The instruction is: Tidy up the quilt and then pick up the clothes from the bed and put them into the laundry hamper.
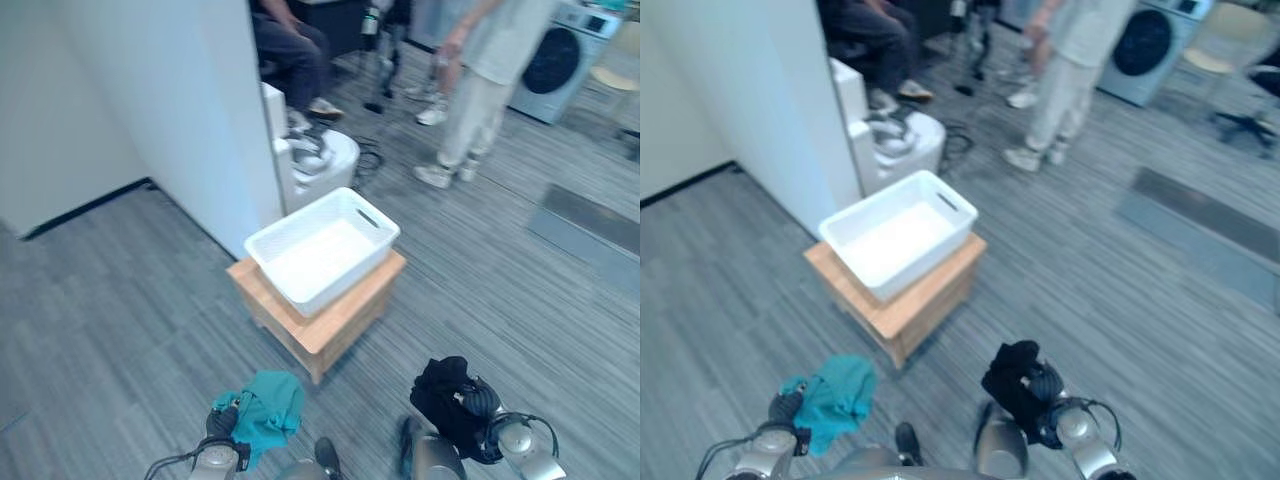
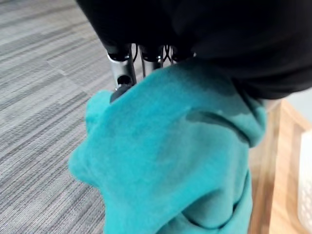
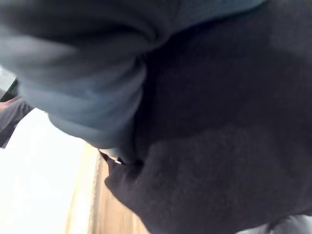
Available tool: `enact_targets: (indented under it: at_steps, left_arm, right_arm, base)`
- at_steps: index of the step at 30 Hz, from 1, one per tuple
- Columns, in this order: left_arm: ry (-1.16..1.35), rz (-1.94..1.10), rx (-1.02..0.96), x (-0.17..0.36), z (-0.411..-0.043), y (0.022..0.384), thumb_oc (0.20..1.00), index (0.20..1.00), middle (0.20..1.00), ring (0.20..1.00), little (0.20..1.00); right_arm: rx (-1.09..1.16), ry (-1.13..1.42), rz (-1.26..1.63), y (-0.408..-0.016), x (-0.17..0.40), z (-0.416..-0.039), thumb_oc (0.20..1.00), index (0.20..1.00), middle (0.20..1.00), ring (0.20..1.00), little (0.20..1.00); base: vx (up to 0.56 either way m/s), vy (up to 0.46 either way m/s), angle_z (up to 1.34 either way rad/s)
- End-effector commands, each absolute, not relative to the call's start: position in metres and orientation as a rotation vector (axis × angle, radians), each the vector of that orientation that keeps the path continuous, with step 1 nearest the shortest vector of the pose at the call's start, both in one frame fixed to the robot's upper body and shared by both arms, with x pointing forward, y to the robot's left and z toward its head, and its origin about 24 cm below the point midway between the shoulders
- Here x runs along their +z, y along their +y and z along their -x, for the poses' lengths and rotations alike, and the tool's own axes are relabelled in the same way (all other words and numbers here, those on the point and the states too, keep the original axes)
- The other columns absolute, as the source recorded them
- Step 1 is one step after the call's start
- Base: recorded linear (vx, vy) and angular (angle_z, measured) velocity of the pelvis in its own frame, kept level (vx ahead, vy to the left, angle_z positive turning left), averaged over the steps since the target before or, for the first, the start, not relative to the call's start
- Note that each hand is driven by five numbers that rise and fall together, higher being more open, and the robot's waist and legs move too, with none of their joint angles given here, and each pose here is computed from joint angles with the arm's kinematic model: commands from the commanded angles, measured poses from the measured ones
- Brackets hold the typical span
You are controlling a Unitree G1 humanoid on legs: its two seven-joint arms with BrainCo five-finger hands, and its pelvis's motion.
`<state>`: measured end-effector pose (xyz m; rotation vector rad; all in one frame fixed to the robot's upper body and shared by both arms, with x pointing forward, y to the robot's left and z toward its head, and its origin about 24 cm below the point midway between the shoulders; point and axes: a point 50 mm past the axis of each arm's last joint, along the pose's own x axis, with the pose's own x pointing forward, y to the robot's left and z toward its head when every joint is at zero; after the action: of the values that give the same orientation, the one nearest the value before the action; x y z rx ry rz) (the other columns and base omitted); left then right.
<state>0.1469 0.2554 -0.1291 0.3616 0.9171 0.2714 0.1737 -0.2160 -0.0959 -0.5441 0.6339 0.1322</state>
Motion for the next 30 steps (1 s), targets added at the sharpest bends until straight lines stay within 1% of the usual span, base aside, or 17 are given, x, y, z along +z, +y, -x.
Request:
enact_targets:
  at_steps: [1, 4, 6, 8, 9, 10, 11, 13, 14, 15, 16, 20, 22, 24, 27, 29, 30]
  left_arm:
    - [0.833, -0.467, 0.256, -0.116, -0.163, 0.27, 0.2, 0.2, 0.2, 0.2, 0.2]
    - [0.85, -0.469, 0.281, -0.117, -0.157, 0.276, 0.2, 0.2, 0.2, 0.2, 0.2]
    - [0.813, -0.425, 0.295, -0.115, -0.158, 0.271, 0.2, 0.2, 0.2, 0.2, 0.2]
    - [0.793, -0.424, 0.277, -0.113, -0.158, 0.27, 0.2, 0.2, 0.2, 0.2, 0.2]
    - [0.793, -0.423, 0.276, -0.113, -0.158, 0.269, 0.2, 0.2, 0.2, 0.2, 0.2]
    - [0.814, -0.437, 0.27, -0.115, -0.154, 0.271, 0.2, 0.2, 0.2, 0.2, 0.2]
    - [0.852, -0.412, 0.27, -0.12, -0.142, 0.271, 0.2, 0.2, 0.2, 0.2, 0.2]
    - [0.867, -0.402, 0.279, -0.122, -0.137, 0.273, 0.2, 0.2, 0.2, 0.2, 0.2]
    - [0.901, -0.395, 0.299, -0.124, -0.131, 0.278, 0.2, 0.2, 0.2, 0.2, 0.2]
    - [0.901, -0.395, 0.3, -0.124, -0.131, 0.278, 0.2, 0.2, 0.2, 0.2, 0.2]
    - [0.898, -0.411, 0.291, -0.122, -0.131, 0.282, 0.2, 0.2, 0.2, 0.2, 0.2]
    - [0.903, -0.414, 0.292, -0.122, -0.128, 0.285, 0.2, 0.2, 0.2, 0.2, 0.2]
    - [0.905, -0.415, 0.292, -0.122, -0.128, 0.285, 0.2, 0.2, 0.2, 0.2, 0.2]
    - [0.892, -0.414, 0.294, -0.122, -0.131, 0.283, 0.2, 0.2, 0.2, 0.2, 0.2]
    - [0.85, -0.4, 0.302, -0.117, -0.139, 0.283, 0.2, 0.2, 0.2, 0.2, 0.2]
    - [0.714, -0.397, 0.29, -0.099, -0.164, 0.282, 0.2, 0.2, 0.2, 0.2, 0.2]
    - [0.525, -0.439, 0.235, -0.07, -0.194, 0.276, 0.2, 0.2, 0.2, 0.2, 0.2]
  right_arm:
    - [0.092, 0.465, 0.535, -0.217, -0.066, -0.207, 0.2, 0.2, 0.2, 0.2, 0.2]
    - [0.097, 0.375, 0.571, -0.216, -0.05, -0.221, 0.2, 0.2, 0.2, 0.2, 0.2]
    - [-0.018, 0.249, 0.645, -0.247, -0.014, -0.237, 0.2, 0.2, 0.2, 0.2, 0.2]
    - [-0.084, 0.103, 0.674, -0.257, 0.024, -0.259, 0.2, 0.2, 0.2, 0.2, 0.2]
    - [-0.085, 0.103, 0.675, -0.257, 0.025, -0.259, 0.2, 0.2, 0.2, 0.2, 0.2]
    - [-0.109, 0.064, 0.696, -0.262, 0.036, -0.264, 0.2, 0.2, 0.2, 0.2, 0.2]
    - [-0.135, -0.039, 0.754, -0.271, 0.066, -0.27, 0.2, 0.2, 0.2, 0.2, 0.2]
    - [-0.132, -0.095, 0.777, -0.27, 0.081, -0.275, 0.2, 0.2, 0.2, 0.2, 0.2]
    - [-0.147, -0.179, 0.796, -0.27, 0.104, -0.282, 0.2, 0.2, 0.2, 0.2, 0.2]
    - [-0.146, -0.179, 0.796, -0.27, 0.104, -0.282, 0.2, 0.2, 0.2, 0.2, 0.2]
    - [-0.139, -0.262, 0.86, -0.27, 0.131, -0.291, 0.2, 0.2, 0.2, 0.2, 0.2]
    - [-0.093, -0.431, 0.941, -0.252, 0.179, -0.31, 0.2, 0.2, 0.2, 0.2, 0.2]
    - [-0.073, -0.474, 0.964, -0.244, 0.191, -0.315, 0.2, 0.2, 0.2, 0.2, 0.2]
    - [-0.022, -0.553, 0.987, -0.223, 0.214, -0.328, 0.2, 0.2, 0.2, 0.2, 0.2]
    - [0.002, -0.585, 1.012, -0.213, 0.226, -0.336, 0.2, 0.2, 0.2, 0.2, 0.2]
    - [0.006, -0.62, 1.055, -0.205, 0.242, -0.345, 0.2, 0.2, 0.2, 0.2, 0.2]
    - [-0.027, -0.608, 1.087, -0.21, 0.25, -0.353, 0.2, 0.2, 0.2, 0.2, 0.2]
  base:
    - [0.22, -0.213, 1.04]
    - [0.25, -0.491, 0.55]
    - [0.17, -0.316, 1.01]
    - [0.05, -0.218, 1.72]
    - [0.01, -0.067, 1.0]
    - [0.08, -0.046, 0.35]
    - [0.12, -0.032, 0.04]
    - [0.12, -0.009, 0.3]
    - [0.09, -0.035, 0.59]
    - [0.16, -0.085, 0.39]
    - [0.11, -0.065, 0.28]
    - [0.09, -0.058, 0.25]
    - [0.01, -0.044, 0.05]
    - [-0.02, -0.05, 0.16]
    - [-0.07, -0.052, 0.09]
    - [-0.12, -0.059, 0.11]
    - [-0.09, -0.046, 0.26]
